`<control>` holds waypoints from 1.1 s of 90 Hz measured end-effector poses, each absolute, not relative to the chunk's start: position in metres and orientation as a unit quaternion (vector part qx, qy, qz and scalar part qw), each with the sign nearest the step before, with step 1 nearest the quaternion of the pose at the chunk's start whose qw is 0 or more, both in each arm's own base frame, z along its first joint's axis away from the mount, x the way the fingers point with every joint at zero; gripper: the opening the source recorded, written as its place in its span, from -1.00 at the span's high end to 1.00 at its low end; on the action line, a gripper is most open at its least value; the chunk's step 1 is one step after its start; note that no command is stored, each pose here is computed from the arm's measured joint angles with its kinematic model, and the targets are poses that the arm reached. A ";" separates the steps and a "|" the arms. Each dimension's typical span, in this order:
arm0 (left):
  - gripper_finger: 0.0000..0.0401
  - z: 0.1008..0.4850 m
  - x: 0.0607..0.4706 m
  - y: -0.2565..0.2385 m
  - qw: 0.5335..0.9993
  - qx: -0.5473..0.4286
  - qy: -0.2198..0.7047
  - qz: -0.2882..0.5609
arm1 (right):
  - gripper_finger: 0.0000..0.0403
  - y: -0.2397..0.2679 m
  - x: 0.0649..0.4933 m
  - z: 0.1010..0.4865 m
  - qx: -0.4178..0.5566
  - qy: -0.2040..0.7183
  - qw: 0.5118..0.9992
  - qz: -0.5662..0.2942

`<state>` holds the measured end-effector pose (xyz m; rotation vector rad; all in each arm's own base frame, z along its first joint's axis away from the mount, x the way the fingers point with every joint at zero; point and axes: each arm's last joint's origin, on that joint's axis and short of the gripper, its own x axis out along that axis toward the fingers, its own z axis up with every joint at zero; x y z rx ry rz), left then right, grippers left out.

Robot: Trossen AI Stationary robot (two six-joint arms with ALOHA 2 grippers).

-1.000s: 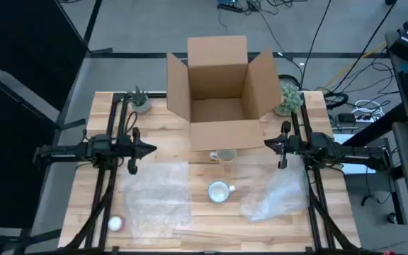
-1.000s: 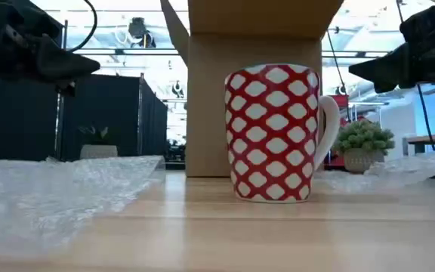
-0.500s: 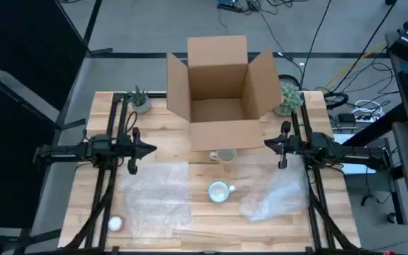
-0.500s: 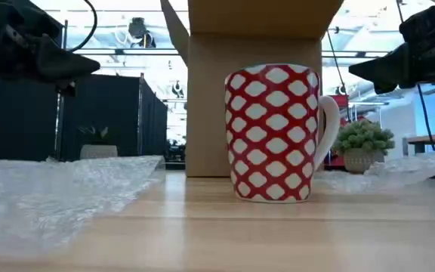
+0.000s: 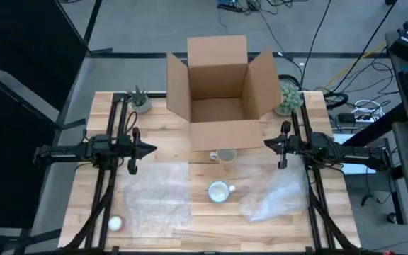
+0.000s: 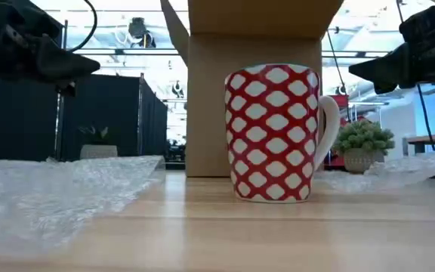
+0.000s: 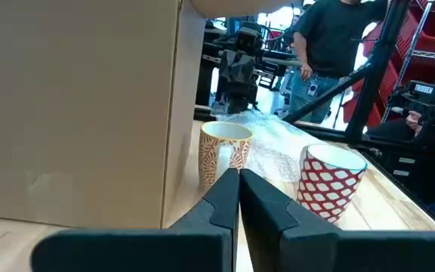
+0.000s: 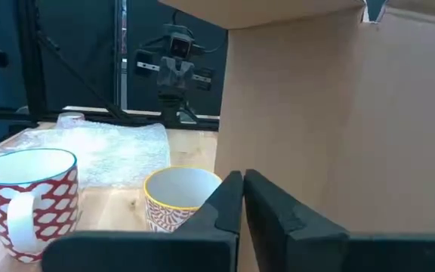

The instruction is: Wrap mug

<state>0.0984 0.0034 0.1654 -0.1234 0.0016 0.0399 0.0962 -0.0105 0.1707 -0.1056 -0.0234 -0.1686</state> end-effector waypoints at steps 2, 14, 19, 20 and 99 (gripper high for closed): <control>1.00 0.165 0.098 0.003 0.998 -0.062 0.001 0.020 | 0.99 -0.011 0.096 0.171 -0.053 -0.012 0.995 -0.084; 1.00 0.165 0.098 0.003 0.998 -0.062 0.001 0.020 | 0.99 -0.011 0.096 0.171 -0.053 -0.012 0.995 -0.084; 1.00 0.165 0.098 0.003 0.998 -0.062 0.001 0.020 | 0.99 -0.011 0.096 0.171 -0.053 -0.012 0.995 -0.084; 1.00 0.165 0.098 0.003 0.998 -0.062 0.001 0.020 | 0.99 -0.011 0.096 0.171 -0.053 -0.012 0.995 -0.084; 1.00 0.167 0.098 0.005 0.998 -0.049 -0.009 0.043 | 0.99 -0.012 0.093 0.193 0.268 -0.145 0.950 -0.072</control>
